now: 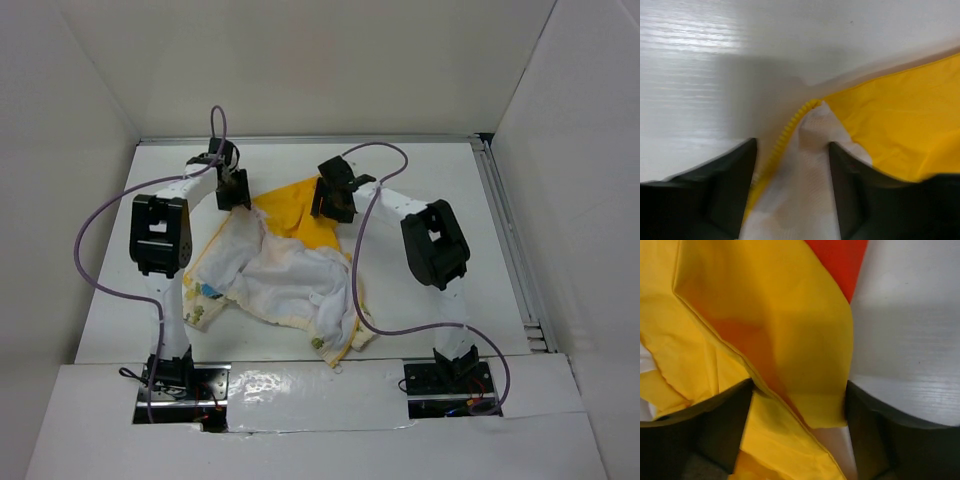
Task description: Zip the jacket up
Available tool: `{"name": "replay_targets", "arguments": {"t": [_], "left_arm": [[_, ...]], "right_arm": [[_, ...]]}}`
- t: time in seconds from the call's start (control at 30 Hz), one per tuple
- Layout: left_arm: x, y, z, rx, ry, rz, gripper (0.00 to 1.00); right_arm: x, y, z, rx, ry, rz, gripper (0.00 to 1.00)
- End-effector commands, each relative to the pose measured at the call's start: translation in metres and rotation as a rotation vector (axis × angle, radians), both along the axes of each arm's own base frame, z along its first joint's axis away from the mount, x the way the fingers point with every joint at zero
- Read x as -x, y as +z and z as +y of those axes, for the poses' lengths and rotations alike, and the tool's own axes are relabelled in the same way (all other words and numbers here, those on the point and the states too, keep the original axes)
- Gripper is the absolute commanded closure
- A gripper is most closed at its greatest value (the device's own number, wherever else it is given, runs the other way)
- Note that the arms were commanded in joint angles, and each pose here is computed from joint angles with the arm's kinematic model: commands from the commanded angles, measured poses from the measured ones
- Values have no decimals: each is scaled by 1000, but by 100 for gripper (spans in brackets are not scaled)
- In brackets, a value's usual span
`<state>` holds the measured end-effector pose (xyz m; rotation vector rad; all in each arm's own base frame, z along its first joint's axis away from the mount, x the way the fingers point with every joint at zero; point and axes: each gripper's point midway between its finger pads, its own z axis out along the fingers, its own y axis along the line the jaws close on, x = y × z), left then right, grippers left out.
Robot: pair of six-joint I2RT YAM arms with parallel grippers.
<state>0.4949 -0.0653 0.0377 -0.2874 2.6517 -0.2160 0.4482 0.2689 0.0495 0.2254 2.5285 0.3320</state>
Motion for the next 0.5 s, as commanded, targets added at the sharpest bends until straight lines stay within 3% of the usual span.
{"name": "replay_targets", "arguments": {"t": [0.0, 0.03, 0.07, 0.1, 0.13, 0.27, 0.4, 0.47], "left_arm": [[-12, -7, -10, 17, -53, -12, 46], [-9, -9, -11, 15, -51, 0, 77], [-8, -9, -13, 14, -49, 4, 92], [-9, -2, -12, 9, -41, -8, 100], [-6, 3, -11, -13, -28, -7, 100], [0, 55, -20, -68, -23, -132, 100], [31, 160, -58, -132, -18, -367, 100], [59, 214, -54, -159, 91, -456, 100]], "right_arm": [[-4, 13, 16, -8, 25, -18, 29], [-5, 7, 14, -2, 20, -4, 44], [-7, 8, 14, -3, 13, -5, 59], [-7, 7, 9, 10, 0, -5, 78], [-8, 15, 7, 10, -11, -19, 100], [-7, 78, -9, 92, 20, -178, 100], [20, 195, -38, 159, -39, -436, 100], [51, 253, -43, 131, -46, -557, 100]]}}
